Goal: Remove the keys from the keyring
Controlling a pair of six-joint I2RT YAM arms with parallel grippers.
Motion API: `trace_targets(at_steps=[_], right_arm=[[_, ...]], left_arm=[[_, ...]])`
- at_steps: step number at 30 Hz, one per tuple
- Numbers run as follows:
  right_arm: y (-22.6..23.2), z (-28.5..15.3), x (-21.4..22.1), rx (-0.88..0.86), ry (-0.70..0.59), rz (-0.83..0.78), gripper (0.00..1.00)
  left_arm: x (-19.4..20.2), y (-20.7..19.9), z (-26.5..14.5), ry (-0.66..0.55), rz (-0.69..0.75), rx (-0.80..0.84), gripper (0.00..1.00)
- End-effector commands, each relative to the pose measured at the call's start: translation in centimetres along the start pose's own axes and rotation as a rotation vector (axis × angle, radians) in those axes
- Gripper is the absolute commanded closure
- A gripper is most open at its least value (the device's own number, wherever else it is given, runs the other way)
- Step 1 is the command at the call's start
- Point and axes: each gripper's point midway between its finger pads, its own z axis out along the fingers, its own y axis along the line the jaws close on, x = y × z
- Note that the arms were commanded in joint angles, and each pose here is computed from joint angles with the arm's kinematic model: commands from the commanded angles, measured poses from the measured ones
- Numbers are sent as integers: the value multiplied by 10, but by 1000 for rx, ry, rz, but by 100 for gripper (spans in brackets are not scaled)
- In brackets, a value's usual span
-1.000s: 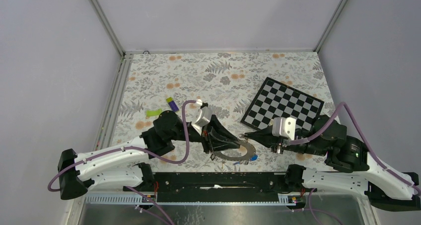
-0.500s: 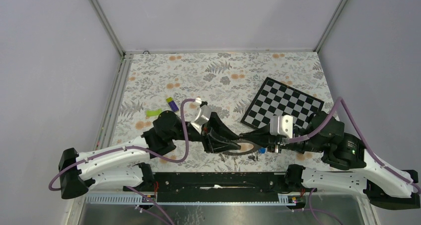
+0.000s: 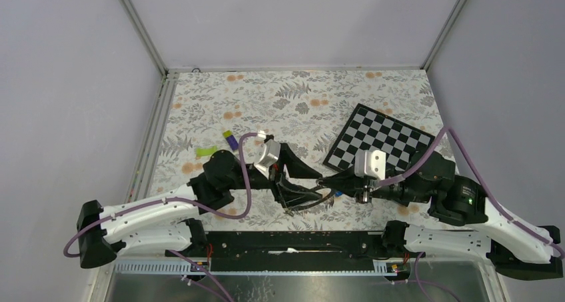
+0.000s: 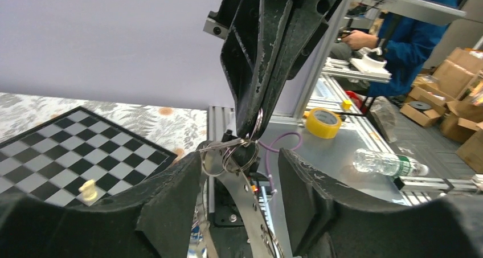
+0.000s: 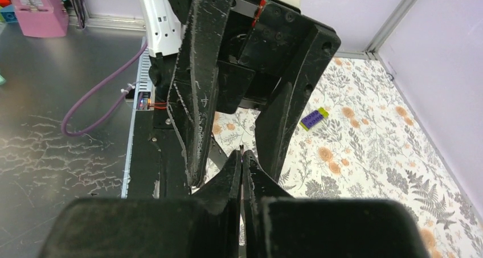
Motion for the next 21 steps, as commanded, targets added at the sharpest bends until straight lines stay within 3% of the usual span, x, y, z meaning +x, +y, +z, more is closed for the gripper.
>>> trace_targets(at_steps=[1,10,17,21], right_arm=[[-17,-6,-29,87,-63,23,100],[-37,0,-29,206,-43,126,100],[-80,7,-22,469,22,273,100],[-102,8,-18,617,103,353,100]], left_arm=[[-21,12,-13,-46,107,-121,41],[-47,40,-59,-70,234,-412,29],[-71,52,-76,-134,297,-536,25],[-74,56,-69,-110,355,-554,24]])
